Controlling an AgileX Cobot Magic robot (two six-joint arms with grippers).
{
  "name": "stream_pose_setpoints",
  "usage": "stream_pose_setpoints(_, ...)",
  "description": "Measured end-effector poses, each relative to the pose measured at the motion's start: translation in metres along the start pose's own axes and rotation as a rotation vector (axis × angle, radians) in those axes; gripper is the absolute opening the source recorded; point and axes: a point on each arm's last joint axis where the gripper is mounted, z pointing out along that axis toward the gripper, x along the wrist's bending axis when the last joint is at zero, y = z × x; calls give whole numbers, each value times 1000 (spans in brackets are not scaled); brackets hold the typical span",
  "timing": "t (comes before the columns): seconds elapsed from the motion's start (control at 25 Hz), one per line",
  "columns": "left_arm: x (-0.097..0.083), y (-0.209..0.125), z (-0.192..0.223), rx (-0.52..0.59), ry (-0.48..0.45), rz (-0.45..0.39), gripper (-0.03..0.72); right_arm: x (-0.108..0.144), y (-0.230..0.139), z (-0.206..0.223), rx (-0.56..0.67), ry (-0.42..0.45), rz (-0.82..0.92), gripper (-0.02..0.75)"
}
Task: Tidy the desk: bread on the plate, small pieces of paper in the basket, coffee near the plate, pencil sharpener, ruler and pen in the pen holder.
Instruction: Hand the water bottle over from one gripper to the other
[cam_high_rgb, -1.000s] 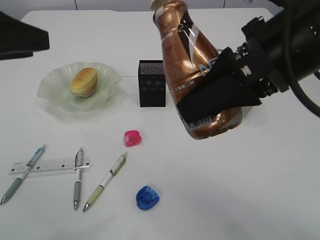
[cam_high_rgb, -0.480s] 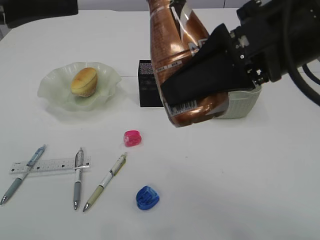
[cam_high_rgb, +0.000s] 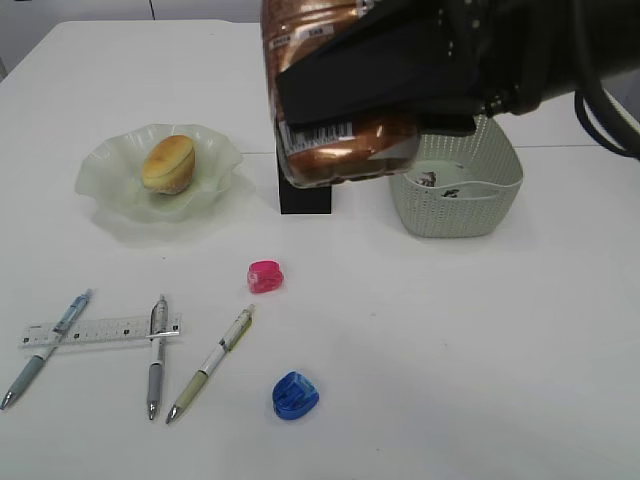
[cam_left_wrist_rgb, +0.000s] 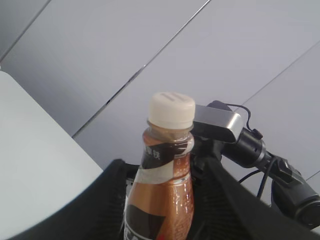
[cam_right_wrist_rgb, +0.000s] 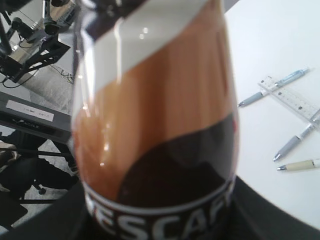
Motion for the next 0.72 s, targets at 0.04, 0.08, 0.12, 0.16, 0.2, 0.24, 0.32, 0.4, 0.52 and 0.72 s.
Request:
stream_pose_setpoints(0.04,0,0,0,-4,-2,-1,361,1,1,0,-8,6,-3,403)
stream_pose_setpoints(0.08,0,0,0,-3,-4,0,361,1,1,0,-16,12,-2,403)
stream_pose_setpoints(0.12,0,0,0,-2,-7,2,361,1,2,0,-21,17,-1,403)
stream_pose_setpoints(0.16,0,0,0,-2,-8,4,361,2,2,0,-27,21,-1,403)
stream_pose_setpoints(0.2,0,0,0,-2,-8,11,361,2,3,0,-31,24,-3,403)
stream_pose_setpoints(0.24,0,0,0,-2,-8,14,361,3,3,0,-37,28,-2,403)
stream_pose_setpoints(0.32,0,0,1,0,-9,20,361,3,4,0,-41,31,-7,403)
stream_pose_setpoints(0.4,-2,-1,2,6,-16,25,368,3,4,0,-44,33,-7,403)
stream_pose_setpoints(0.52,-4,-3,6,16,-30,27,400,3,4,0,-44,33,-11,403)
stream_pose_setpoints(0.72,-2,-3,10,4,-52,5,475,3,4,0,-44,33,-11,403)
